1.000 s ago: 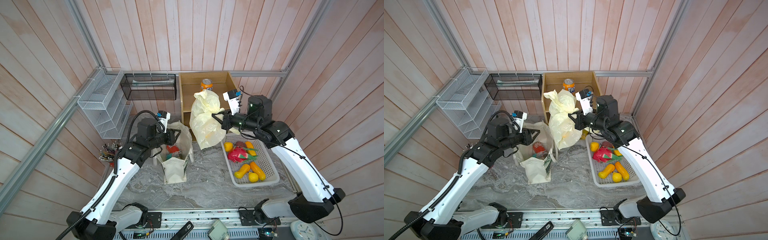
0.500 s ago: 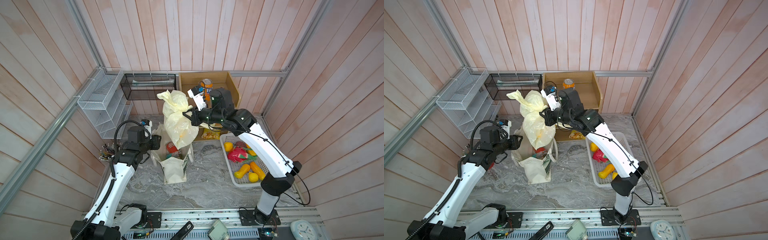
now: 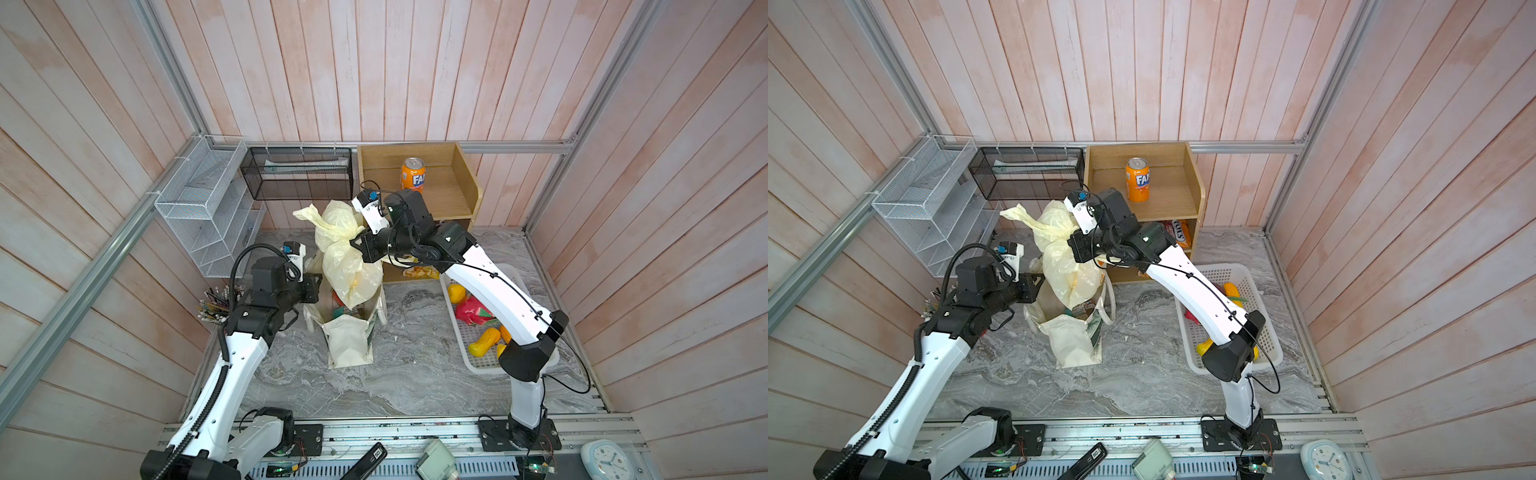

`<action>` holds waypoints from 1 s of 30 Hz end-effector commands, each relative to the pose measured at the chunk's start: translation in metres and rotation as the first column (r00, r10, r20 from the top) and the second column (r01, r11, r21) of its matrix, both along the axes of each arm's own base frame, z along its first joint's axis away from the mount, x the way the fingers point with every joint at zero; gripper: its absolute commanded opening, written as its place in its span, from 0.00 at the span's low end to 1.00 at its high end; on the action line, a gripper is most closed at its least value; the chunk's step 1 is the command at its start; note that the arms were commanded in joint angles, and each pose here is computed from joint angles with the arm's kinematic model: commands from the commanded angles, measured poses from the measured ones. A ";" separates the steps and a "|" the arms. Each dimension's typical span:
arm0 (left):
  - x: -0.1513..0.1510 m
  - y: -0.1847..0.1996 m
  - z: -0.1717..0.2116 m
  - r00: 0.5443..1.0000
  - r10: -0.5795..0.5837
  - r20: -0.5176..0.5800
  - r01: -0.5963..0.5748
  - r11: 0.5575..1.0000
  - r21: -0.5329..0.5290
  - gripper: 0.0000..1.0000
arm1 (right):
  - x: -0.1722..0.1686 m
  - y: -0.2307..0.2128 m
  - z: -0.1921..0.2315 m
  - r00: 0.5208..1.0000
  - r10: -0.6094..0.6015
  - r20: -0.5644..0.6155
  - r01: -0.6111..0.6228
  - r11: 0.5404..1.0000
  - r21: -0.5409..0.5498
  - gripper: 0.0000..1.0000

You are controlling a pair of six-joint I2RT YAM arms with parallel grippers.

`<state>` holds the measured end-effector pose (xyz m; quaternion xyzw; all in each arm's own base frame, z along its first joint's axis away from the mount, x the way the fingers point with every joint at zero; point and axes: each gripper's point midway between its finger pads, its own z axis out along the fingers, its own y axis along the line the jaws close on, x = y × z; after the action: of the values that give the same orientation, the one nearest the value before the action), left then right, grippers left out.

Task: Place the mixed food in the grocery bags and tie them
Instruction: 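Carry the cream bag with the right gripper and lower it into the canvas tote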

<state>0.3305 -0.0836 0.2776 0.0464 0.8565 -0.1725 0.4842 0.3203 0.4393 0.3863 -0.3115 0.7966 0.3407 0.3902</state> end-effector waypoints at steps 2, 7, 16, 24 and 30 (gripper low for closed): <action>-0.002 0.011 0.049 0.990 0.045 0.133 -0.048 0.999 0.015 0.49 | -0.004 -0.005 0.011 1.000 -0.019 0.003 0.019 1.000 0.020 0.00; 0.000 0.019 0.032 0.994 0.071 0.078 -0.076 0.995 0.066 0.50 | -0.011 0.001 0.014 1.000 0.002 -0.007 -0.001 0.999 0.038 0.00; -0.003 0.024 -0.015 0.996 0.084 -0.005 -0.084 0.993 0.081 0.52 | -0.025 0.012 0.016 0.999 0.036 0.000 -0.036 0.999 0.022 0.00; -0.004 0.011 -0.034 0.999 0.006 -0.034 -0.004 0.999 0.037 0.07 | -0.023 0.014 -0.009 0.999 0.042 -0.026 -0.043 0.998 -0.042 0.00; -0.004 0.001 -0.022 0.999 -0.051 0.007 0.051 0.999 -0.007 0.00 | -0.023 0.016 -0.051 0.996 0.057 -0.074 -0.067 0.988 -0.143 0.00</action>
<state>0.3259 -0.0746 0.2455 0.0493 0.8677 -0.1639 0.4667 0.2977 0.4528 0.3715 -0.3342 0.8038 0.3340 0.3614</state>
